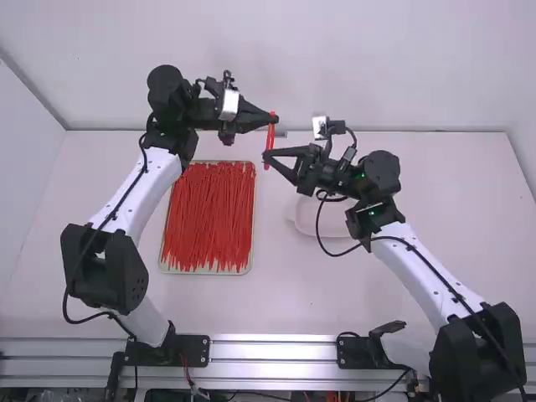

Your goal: Fasten the cable tie

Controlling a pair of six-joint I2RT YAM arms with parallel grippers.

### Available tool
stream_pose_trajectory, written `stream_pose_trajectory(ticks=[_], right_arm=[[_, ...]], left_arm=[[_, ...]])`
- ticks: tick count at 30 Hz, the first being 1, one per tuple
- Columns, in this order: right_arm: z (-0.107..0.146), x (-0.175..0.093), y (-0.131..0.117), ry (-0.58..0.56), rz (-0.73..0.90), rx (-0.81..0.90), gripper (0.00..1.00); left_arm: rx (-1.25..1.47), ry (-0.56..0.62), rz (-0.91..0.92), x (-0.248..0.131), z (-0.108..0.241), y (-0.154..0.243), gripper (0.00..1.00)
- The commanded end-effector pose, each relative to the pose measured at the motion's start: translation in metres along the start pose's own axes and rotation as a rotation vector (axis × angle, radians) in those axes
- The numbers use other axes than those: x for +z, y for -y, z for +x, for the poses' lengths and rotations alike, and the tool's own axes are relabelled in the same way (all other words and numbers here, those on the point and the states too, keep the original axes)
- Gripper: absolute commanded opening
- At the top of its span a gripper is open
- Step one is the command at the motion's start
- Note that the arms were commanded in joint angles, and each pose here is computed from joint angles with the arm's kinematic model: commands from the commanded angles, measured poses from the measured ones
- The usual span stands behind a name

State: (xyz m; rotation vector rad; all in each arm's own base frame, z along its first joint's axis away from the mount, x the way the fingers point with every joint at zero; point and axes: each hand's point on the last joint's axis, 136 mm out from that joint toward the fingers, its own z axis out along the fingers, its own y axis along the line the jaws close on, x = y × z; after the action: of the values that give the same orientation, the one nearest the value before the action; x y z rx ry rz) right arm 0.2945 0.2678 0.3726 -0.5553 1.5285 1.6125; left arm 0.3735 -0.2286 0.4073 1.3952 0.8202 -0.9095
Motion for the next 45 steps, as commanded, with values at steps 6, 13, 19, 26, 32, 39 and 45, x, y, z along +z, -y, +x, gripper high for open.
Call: stream_pose_trajectory(ticks=[6,13,19,26,32,39,45], right_arm=[[0.001,-0.001,-0.002,-0.003,0.003,0.016,0.0],[-0.001,-0.002,0.001,0.01,0.017,0.008,0.0],[-0.005,-0.007,0.006,0.021,0.033,0.012,0.0],[-0.006,-0.007,0.007,0.023,0.035,0.013,0.0],[-0.001,-0.002,0.003,0.011,0.021,0.013,0.0],[-0.003,-0.004,0.005,0.016,0.027,0.012,0.0],[-0.003,-0.004,0.005,0.016,0.027,0.013,0.0]], left_arm=[[0.114,0.027,0.097,0.0,-0.014,0.014,0.02],[0.102,0.027,0.097,0.0,-0.014,0.015,0.02],[0.102,0.027,0.098,0.0,-0.014,0.015,0.02],[0.117,0.027,0.095,0.0,-0.014,0.014,0.02],[0.129,0.028,0.092,0.001,-0.016,0.014,0.02],[0.13,0.029,0.096,0.001,-0.016,0.014,0.02],[0.135,0.029,0.096,0.001,-0.016,0.014,0.02]])
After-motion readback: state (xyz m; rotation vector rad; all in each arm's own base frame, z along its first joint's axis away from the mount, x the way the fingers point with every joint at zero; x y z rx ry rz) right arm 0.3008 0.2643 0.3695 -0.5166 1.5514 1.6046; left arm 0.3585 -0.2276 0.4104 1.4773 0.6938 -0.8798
